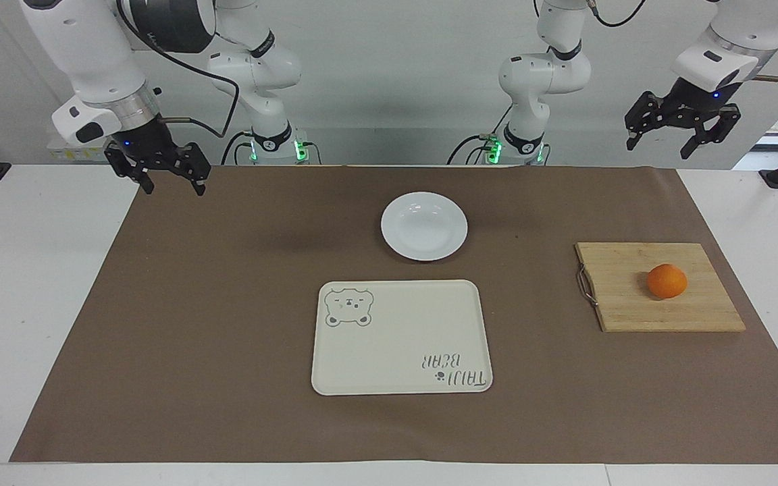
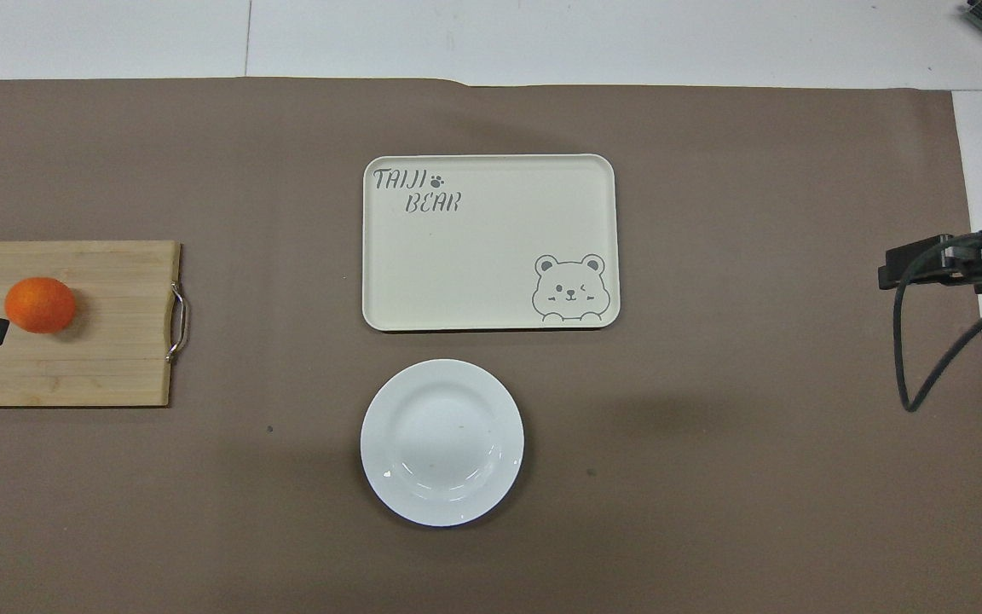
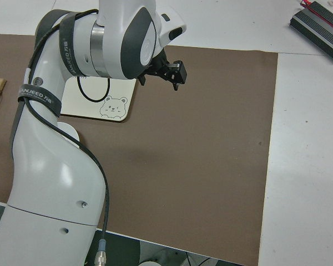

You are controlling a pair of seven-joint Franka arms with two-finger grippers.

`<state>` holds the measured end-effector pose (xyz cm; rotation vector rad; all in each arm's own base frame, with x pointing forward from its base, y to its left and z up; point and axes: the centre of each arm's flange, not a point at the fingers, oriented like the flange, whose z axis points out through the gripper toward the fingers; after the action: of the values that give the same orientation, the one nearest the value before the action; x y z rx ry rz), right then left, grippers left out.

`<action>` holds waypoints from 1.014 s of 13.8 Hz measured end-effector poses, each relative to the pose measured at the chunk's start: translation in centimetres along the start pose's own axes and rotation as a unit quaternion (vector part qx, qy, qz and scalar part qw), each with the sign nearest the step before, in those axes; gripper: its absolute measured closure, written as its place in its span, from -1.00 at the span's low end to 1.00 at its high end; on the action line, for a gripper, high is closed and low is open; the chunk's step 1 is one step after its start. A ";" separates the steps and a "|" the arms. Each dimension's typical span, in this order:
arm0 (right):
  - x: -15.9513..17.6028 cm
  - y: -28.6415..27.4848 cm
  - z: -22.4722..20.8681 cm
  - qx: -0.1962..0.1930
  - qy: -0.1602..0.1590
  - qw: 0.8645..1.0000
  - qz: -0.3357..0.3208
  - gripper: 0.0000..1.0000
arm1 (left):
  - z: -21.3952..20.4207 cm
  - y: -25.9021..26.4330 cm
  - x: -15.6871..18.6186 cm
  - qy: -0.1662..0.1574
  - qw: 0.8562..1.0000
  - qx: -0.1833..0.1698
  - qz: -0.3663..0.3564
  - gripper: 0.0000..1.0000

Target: Place orange and plate with both arms

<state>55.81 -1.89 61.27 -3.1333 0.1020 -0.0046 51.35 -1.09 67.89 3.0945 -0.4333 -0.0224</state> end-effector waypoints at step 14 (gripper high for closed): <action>0.0 0.0 0.0 0.000 0.000 1.000 0.000 -1.00 | 0.0 -0.8 -0.2 0.000 1.000 -0.001 -0.008 -1.00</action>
<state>55.81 -1.89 61.27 -3.1333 0.1020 -0.0046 51.35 -0.28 67.90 3.0966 -0.4097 -0.0222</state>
